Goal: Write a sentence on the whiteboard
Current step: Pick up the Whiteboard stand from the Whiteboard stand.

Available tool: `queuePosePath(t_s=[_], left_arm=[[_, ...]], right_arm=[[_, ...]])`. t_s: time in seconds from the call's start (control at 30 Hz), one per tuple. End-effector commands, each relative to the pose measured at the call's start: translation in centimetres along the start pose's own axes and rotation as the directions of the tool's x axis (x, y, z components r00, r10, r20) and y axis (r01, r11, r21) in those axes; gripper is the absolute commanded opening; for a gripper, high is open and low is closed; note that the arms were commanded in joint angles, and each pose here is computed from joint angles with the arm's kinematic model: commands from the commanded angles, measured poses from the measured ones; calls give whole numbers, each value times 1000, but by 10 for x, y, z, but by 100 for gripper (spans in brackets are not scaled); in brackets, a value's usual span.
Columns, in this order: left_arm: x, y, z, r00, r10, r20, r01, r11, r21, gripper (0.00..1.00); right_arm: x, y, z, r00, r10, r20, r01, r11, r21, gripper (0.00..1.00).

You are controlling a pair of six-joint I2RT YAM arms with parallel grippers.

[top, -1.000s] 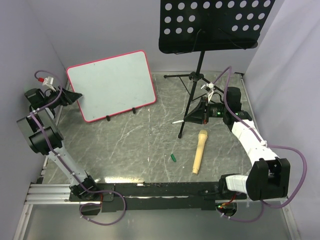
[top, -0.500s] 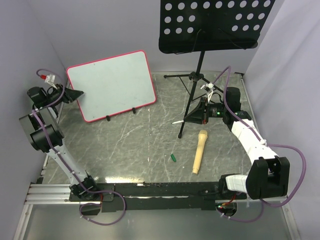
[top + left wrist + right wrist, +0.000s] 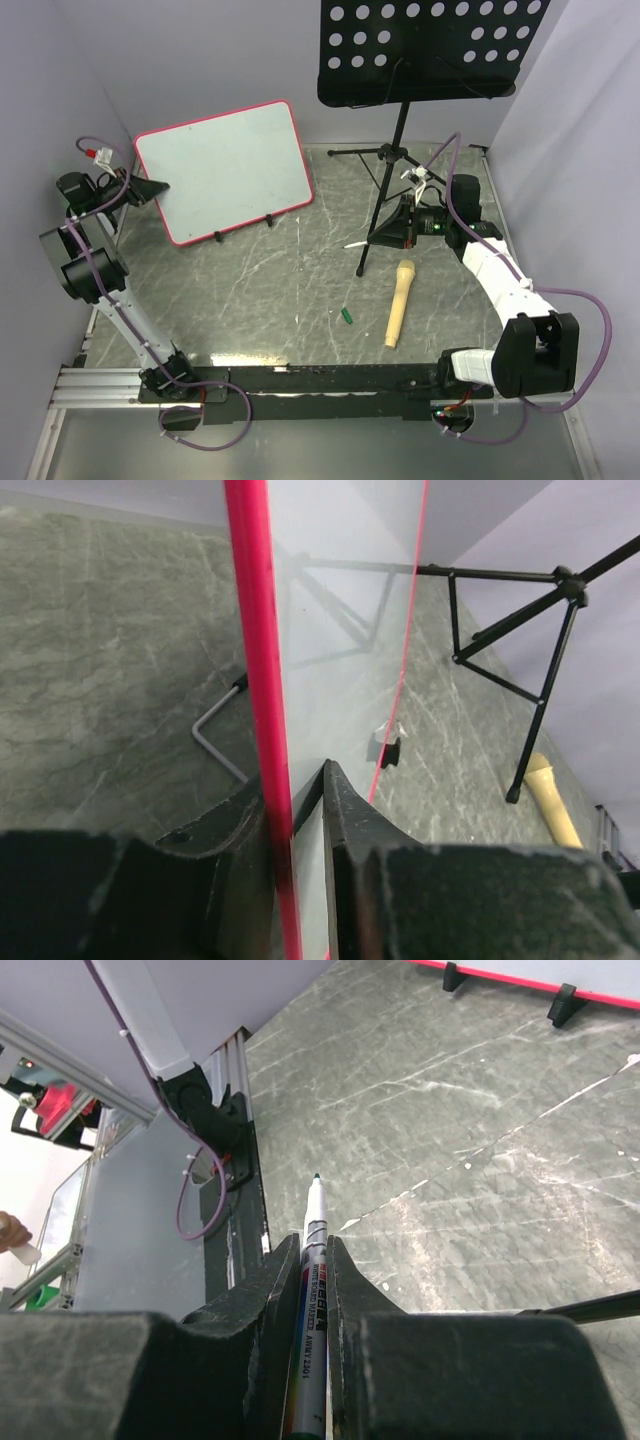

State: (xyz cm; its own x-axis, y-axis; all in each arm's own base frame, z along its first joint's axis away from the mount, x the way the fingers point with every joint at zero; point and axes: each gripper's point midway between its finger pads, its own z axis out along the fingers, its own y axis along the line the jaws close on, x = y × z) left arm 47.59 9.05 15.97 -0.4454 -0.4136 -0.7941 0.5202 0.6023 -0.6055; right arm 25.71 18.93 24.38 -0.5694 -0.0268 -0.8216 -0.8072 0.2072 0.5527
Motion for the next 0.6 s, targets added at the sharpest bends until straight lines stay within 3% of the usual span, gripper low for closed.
queuePosePath(t_s=[0.0,0.07,0.57], left_arm=[[-33,-26,2,971,227,80,-232,971,58,1],[-37,-36,-1,978,184,98,-192,978,83,1],[-79,-92,-12,906,335,258,-374,919,121,1]], right_arm=[[-6,-2,-1,998,-57,6,57,998,-5,0],[-7,-2,-1,998,-60,6,60,998,-5,0],[-7,1,-1,998,-66,8,66,998,-11,0]])
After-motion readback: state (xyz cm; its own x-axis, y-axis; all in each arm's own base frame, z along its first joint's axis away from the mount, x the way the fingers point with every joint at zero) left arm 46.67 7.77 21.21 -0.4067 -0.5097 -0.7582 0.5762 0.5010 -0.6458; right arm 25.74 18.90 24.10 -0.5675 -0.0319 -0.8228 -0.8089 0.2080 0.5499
